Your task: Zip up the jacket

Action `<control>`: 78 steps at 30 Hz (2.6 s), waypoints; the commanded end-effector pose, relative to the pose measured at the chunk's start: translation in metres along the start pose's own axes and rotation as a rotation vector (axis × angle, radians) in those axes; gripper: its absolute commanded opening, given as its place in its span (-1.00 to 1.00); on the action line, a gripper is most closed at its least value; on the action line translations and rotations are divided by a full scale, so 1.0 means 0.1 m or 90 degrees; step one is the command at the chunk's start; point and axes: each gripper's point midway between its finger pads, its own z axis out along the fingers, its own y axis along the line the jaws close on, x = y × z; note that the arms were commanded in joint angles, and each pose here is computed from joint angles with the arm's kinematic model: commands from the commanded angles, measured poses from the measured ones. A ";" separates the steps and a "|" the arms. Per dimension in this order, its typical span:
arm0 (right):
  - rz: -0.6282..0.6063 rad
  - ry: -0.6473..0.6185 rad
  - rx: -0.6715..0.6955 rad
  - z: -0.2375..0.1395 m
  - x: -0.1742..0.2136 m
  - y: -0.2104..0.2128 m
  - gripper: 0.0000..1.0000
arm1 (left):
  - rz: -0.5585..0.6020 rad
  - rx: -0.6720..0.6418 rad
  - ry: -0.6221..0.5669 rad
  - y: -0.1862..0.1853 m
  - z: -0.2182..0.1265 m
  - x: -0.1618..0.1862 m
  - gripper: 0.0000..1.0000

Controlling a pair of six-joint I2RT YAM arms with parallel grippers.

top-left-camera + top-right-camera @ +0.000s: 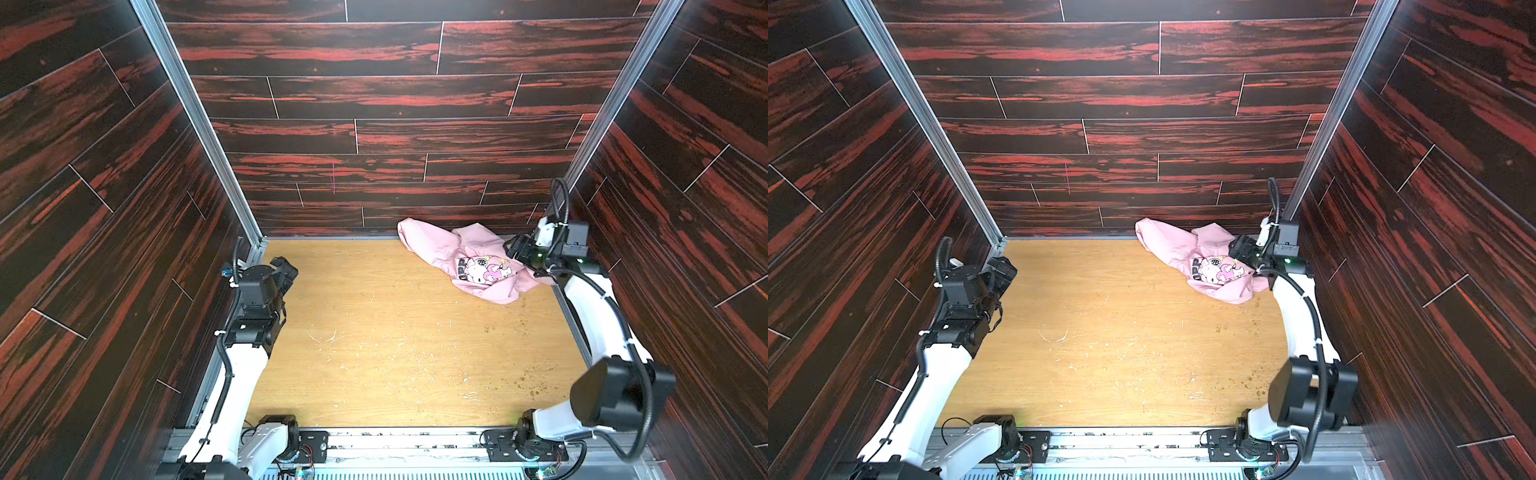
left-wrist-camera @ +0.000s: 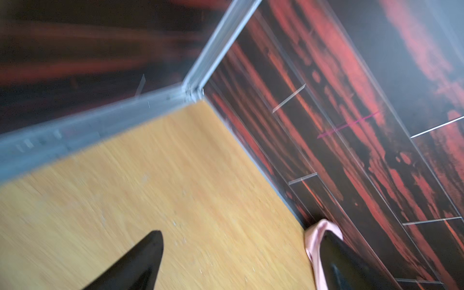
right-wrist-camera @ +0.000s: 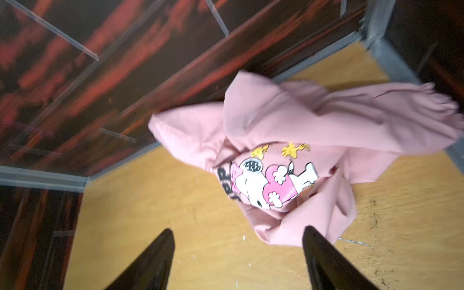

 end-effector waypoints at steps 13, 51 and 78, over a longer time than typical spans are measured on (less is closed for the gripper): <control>-0.115 0.220 0.034 1.22 0.70 0.57 0.56 | -0.029 0.144 0.380 -0.70 0.59 1.49 0.78; -0.146 0.426 0.017 1.40 2.06 1.34 -1.00 | -0.022 0.064 0.446 -0.40 0.47 1.98 0.72; -0.208 0.360 -0.021 -0.11 2.33 1.93 0.38 | -0.060 -0.125 0.509 0.47 -0.13 1.94 0.84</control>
